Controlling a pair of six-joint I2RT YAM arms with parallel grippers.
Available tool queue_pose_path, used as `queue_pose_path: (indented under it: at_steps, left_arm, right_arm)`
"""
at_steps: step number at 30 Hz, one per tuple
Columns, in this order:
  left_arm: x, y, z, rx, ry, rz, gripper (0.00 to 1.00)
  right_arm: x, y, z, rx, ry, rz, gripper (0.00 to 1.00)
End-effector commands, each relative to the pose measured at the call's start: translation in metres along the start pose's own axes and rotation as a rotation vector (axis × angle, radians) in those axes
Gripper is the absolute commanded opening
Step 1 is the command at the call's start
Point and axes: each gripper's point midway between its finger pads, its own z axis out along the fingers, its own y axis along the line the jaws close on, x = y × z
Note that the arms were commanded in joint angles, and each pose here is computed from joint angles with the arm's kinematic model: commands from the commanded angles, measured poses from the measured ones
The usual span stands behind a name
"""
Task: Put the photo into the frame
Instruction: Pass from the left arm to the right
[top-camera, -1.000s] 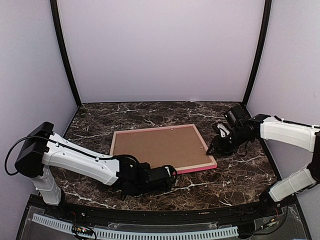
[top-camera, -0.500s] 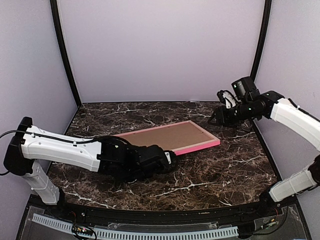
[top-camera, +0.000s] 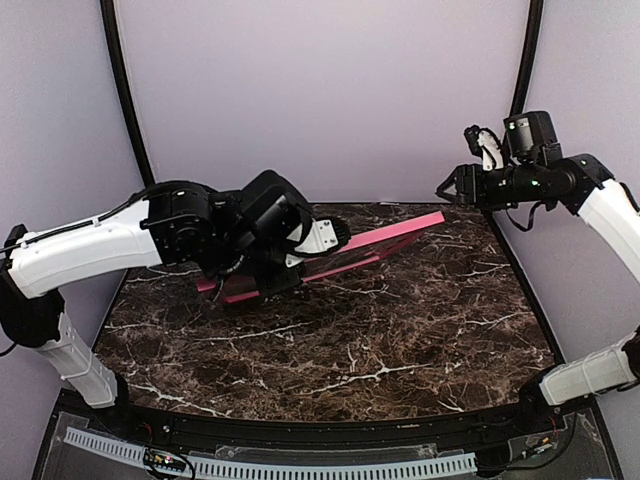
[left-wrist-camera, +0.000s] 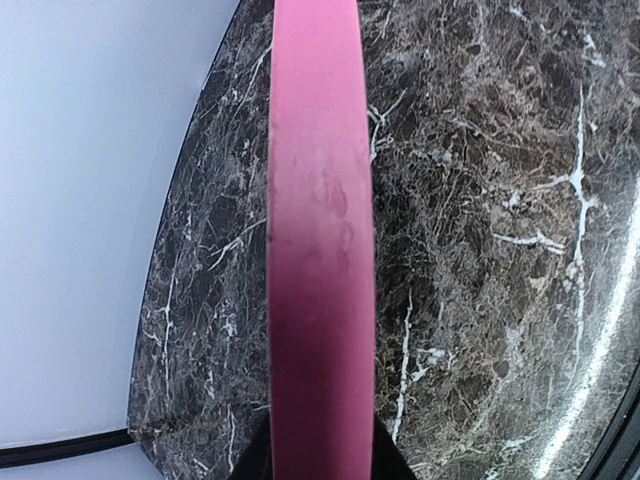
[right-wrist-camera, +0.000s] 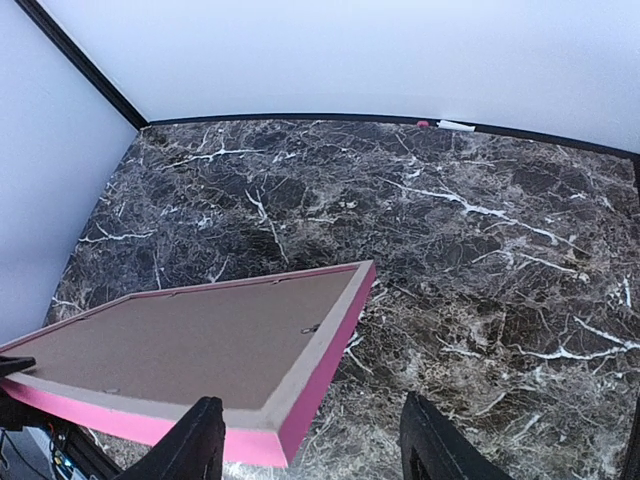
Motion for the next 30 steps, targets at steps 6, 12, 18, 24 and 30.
queue_pose_path:
  at_steps: [6,12,18,24,30]
  left_arm:
    - [-0.025,0.048,-0.064,0.129,-0.184,-0.171,0.00]
    - [-0.018,0.064,-0.089,0.190,-0.256,-0.197,0.00]
    - [-0.008,0.067,-0.100,0.238,-0.296,-0.217,0.00]
    - [-0.014,0.066,-0.123,0.318,-0.398,-0.222,0.00]
    - [-0.014,0.059,-0.124,0.374,-0.421,-0.220,0.00]
  right_arm:
    - [-0.013,0.009,-0.016,-0.046,-0.097,-0.125,0.66]
    - [-0.001,0.037,-0.014,-0.243,-0.153,-0.209,0.75]
    - [0.010,0.059,-0.014,-0.393,-0.214,-0.313,0.80]
    - [0.014,0.075,-0.014,-0.485,-0.241,-0.421,0.85]
    - [0.012,0.093,-0.014,-0.569,-0.252,-0.520,0.85]
